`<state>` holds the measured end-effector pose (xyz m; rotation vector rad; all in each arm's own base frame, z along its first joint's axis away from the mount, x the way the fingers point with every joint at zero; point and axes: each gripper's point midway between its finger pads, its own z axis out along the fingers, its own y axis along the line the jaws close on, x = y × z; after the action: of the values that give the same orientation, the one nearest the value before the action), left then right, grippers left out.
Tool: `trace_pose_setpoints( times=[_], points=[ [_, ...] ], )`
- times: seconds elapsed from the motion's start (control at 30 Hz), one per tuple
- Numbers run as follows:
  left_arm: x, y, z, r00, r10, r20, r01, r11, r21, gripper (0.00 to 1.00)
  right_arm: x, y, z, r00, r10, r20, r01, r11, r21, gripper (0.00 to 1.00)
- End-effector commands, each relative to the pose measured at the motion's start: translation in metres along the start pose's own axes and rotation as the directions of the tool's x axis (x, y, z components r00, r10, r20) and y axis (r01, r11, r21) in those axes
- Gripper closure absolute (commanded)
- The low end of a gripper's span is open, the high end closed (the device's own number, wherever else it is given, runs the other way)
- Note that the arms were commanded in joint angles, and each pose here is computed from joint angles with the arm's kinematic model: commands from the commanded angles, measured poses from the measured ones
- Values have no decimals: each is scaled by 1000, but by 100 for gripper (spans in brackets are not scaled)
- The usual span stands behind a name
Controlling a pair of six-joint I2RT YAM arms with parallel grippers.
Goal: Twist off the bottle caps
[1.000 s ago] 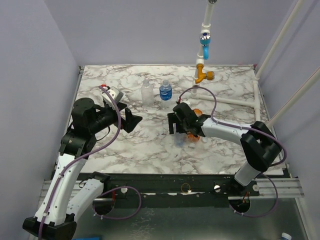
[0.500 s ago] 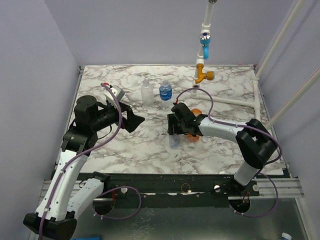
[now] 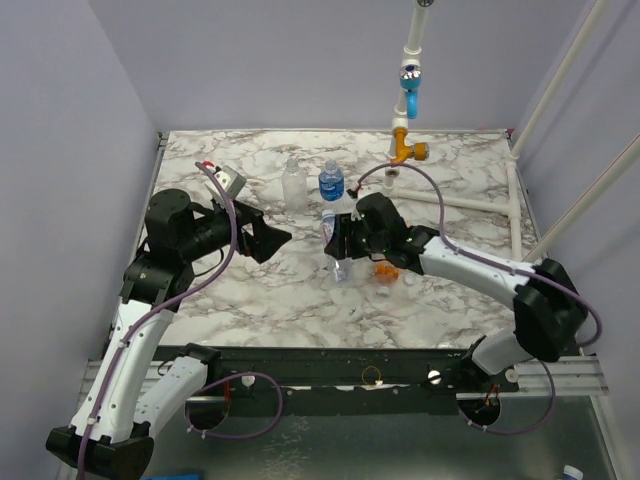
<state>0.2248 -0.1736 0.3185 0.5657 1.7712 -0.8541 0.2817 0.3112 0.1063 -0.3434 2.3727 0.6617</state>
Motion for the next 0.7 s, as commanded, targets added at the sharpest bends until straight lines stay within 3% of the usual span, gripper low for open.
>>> trace_pose_setpoints(
  times=[0.0, 0.13, 0.3, 0.43, 0.67],
  points=[
    [-33, -30, -8, 996, -7, 84, -2, 993, 114, 1, -74, 68, -73, 959, -34, 280, 101, 968, -230, 50],
    [-47, -44, -8, 991, -45, 129, 20, 982, 188, 1, -117, 100, -133, 865, -15, 502, 198, 929, -314, 46],
    [-55, -62, -12, 983, -80, 163, 30, 957, 288, 1, -160, 141, -178, 739, 10, 673, 307, 885, -351, 46],
    [-54, -65, -12, 983, -86, 160, 33, 951, 306, 1, -185, 175, -198, 653, 43, 756, 362, 859, -362, 47],
    [-52, -67, -14, 983, -51, 177, -7, 949, 314, 1, -211, 204, -224, 552, 143, 821, 376, 837, -398, 50]
  ],
)
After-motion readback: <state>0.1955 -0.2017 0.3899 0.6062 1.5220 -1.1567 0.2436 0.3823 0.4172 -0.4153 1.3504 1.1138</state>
